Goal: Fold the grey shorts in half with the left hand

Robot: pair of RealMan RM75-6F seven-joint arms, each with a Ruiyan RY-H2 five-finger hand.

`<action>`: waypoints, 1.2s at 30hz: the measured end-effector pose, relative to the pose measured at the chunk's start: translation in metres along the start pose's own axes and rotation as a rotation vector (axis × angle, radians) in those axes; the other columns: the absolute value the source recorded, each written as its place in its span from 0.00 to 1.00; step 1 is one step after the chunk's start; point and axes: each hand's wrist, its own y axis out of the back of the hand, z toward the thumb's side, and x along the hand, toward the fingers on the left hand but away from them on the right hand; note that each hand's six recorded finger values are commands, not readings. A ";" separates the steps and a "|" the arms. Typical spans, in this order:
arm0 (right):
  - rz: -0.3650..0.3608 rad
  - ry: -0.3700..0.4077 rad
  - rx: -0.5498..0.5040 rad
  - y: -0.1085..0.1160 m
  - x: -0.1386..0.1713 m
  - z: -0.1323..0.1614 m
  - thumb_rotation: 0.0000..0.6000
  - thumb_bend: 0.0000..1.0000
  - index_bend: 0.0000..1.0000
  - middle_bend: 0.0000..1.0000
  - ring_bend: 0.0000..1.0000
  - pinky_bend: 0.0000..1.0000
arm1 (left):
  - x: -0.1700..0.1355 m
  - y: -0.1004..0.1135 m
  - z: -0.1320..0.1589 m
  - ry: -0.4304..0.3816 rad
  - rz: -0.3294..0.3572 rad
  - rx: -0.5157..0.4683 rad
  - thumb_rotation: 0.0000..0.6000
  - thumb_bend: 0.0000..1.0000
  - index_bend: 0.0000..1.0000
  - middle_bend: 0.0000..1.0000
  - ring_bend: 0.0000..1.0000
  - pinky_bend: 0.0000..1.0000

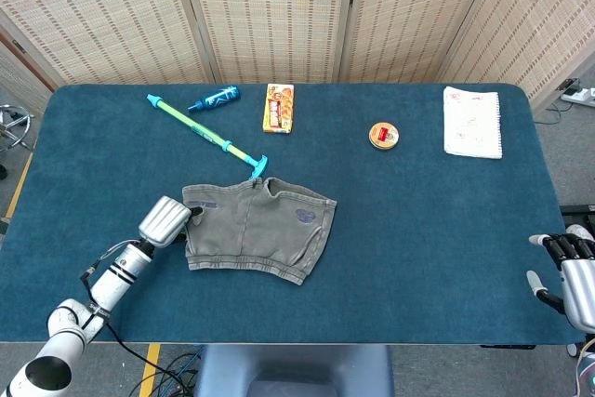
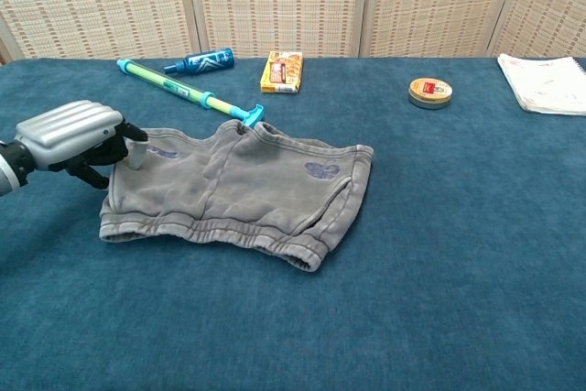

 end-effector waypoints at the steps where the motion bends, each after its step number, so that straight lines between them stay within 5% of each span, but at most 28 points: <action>1: -0.001 0.000 -0.001 0.000 0.000 0.000 1.00 0.31 0.30 0.35 0.29 0.27 | 0.000 0.000 0.000 -0.002 0.000 -0.001 1.00 0.46 0.65 0.98 0.86 0.93; 18: -0.015 -0.003 -0.011 0.002 0.004 -0.004 1.00 0.31 0.30 0.35 0.29 0.27 | 0.032 0.037 0.040 -0.120 0.077 0.074 1.00 0.46 0.64 0.98 0.86 0.93; 36: -0.030 -0.042 -0.008 0.008 0.018 -0.019 1.00 0.31 0.30 0.35 0.29 0.27 | 0.070 0.077 0.162 -0.301 0.133 0.160 1.00 0.46 0.61 0.97 0.86 0.93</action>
